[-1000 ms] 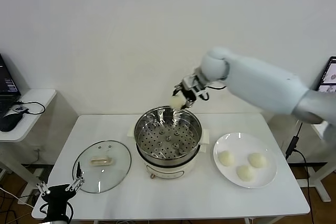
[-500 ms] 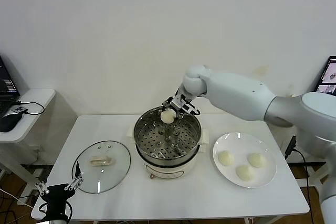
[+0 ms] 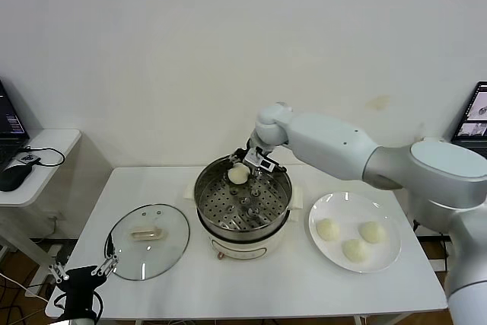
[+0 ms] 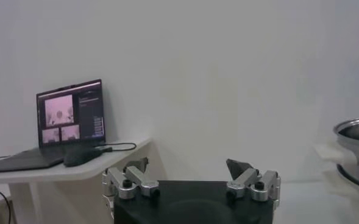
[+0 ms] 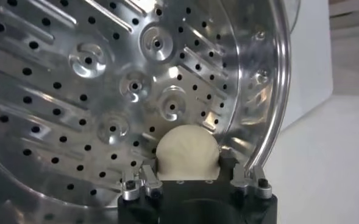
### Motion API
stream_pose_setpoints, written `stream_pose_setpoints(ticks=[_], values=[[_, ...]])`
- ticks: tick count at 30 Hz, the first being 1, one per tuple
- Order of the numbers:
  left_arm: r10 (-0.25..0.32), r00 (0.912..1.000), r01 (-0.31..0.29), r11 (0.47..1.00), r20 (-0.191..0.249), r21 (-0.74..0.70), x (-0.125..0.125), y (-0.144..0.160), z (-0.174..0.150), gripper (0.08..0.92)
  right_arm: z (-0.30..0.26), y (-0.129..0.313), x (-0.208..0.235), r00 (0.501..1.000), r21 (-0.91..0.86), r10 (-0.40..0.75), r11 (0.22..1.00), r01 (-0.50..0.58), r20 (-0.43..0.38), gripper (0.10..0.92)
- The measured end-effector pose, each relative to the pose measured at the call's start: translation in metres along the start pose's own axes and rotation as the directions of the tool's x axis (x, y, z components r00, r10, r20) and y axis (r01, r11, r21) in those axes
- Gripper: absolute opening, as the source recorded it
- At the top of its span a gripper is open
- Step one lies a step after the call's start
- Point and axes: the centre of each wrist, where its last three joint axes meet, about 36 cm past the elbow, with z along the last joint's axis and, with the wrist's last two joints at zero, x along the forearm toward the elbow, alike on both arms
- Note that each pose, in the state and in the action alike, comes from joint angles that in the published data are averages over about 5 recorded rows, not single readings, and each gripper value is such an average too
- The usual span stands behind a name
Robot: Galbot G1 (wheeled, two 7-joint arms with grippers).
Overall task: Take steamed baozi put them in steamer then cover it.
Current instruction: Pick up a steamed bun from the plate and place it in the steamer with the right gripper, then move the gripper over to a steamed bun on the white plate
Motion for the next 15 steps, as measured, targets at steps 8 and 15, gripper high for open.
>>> stream_pose_setpoints(ticks=[8,15], values=[[-0.002,1.0000,0.002,1.000,0.004,0.003,0.000,-0.001,-0.001,0.823,0.003,0.000,0.000,1.000,0.033,-0.005,0.999,0.006,-0.005,0.806],[-0.003,0.9999,0.002,1.000,0.010,0.005,0.000,0.000,-0.005,0.823,0.003,0.000,0.031,1.000,-0.051,0.012,0.999,-0.013,-0.011,0.823]])
